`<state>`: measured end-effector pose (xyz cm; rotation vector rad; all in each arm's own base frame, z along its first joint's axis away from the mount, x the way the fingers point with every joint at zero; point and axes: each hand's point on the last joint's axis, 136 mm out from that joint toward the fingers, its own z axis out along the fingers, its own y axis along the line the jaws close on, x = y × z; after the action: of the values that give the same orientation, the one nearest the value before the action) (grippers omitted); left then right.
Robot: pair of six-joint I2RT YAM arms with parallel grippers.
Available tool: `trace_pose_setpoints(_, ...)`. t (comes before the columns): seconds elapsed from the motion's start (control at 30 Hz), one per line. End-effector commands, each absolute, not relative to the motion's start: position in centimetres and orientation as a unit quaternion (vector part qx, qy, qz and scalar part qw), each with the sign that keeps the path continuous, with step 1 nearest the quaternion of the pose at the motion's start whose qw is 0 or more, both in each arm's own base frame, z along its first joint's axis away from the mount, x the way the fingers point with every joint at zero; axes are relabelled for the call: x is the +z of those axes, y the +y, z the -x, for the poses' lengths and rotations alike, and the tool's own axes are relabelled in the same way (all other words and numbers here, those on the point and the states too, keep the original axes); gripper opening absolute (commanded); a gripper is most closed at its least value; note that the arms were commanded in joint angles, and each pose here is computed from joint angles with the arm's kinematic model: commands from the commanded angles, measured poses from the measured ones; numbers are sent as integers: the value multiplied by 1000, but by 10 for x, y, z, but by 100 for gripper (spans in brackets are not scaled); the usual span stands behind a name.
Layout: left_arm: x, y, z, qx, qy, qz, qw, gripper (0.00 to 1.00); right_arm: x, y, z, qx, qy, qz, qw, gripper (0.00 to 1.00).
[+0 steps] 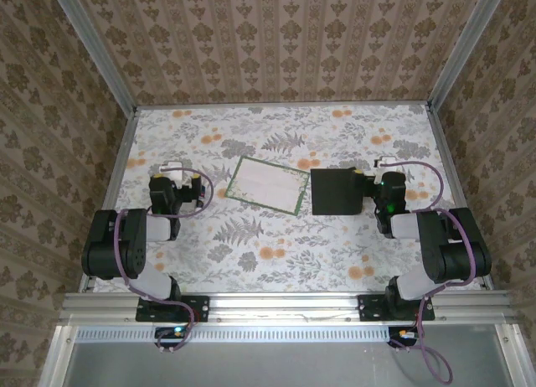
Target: Place the letter into the envelope and seal it
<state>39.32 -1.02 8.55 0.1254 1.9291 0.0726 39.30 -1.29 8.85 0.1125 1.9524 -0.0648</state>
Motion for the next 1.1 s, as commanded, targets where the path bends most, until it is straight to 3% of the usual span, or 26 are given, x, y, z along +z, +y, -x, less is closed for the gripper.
trace_pose_setpoints(0.0, 96, -9, -401, 31, 812, -58, 580, 100, 97, -11, -400, -27, 820, -41, 570, 100)
trace_pose_setpoints(0.87, 99, 8, -400, 58, 814, -15, 578, 100, 99, -11, -400, -27, 819, -41, 572, 100)
trace_pose_setpoints(1.07, 154, 29, -400, 99, 834, 48, 541, 100, 141, 1, -404, 0, 843, -19, 538, 100)
